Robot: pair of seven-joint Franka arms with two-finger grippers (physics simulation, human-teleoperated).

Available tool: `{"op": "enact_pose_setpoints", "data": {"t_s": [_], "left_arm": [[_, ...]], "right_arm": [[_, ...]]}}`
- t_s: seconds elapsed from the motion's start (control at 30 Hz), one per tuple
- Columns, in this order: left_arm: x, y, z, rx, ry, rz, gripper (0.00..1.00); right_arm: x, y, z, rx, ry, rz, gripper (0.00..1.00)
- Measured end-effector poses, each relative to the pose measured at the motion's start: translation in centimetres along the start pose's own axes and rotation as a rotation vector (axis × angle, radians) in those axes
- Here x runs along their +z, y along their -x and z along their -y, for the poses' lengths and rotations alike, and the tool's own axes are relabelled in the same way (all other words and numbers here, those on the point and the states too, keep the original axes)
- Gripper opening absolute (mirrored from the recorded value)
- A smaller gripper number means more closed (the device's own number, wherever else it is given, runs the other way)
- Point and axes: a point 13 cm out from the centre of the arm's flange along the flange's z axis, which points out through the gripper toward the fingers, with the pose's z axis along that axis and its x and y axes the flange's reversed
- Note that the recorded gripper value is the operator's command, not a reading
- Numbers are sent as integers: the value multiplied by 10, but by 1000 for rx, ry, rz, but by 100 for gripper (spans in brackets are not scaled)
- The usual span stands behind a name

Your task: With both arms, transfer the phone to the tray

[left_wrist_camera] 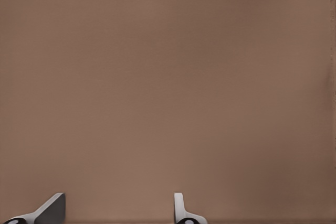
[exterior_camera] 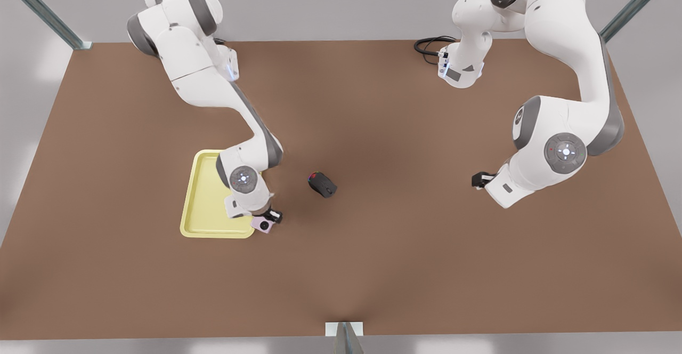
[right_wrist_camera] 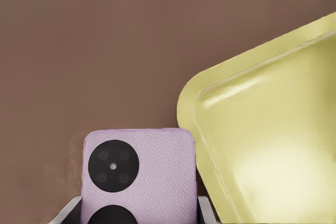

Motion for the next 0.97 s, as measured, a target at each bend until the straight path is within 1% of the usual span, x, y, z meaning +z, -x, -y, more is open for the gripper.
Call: {"op": "enact_pose_setpoints", "data": {"t_s": [0.1, 0.17, 0.2, 0.23, 0.37, 0.47, 0.57, 0.67, 0.73, 0.8, 0.87, 0.97], "left_arm": [[0, 0, 5, 5, -3, -1, 100], [2, 0, 6, 6, -4, -4, 100], [4, 0, 7, 7, -5, -7, 100], [5, 0, 8, 7, -6, -8, 100], [6, 1, 8, 5, -8, -11, 100], [6, 1, 8, 4, -9, -11, 100], [4, 2, 13, 9, -15, -7, 100], [0, 3, 20, 15, -24, 1, 100], [-2, 3, 19, 12, -25, 5, 100], [-8, 4, 9, -5, -19, 14, 100], [-11, 5, -1, -22, -14, 21, 100], [-12, 5, -4, -26, -12, 22, 100]], "right_arm": [[9, 9, 122, 50, -42, -42, 78], [20, -7, 174, 41, -66, -76, 79], [24, -20, 189, 18, -75, -91, 82], [31, -32, 198, -8, -84, -105, 100], [35, -39, 196, -112, -74, -104, 100], [22, -24, 185, -167, -53, -76, 100], [-40, 15, 165, -204, -13, 3, 100], [-167, 91, 124, -221, 54, 139, 100], [-252, 124, 127, -216, 76, 200, 100], [-323, 143, 154, -201, 80, 238, 100], [-355, 156, 195, -169, 69, 223, 100], [-361, 151, 229, -170, 48, 152, 100]]}}
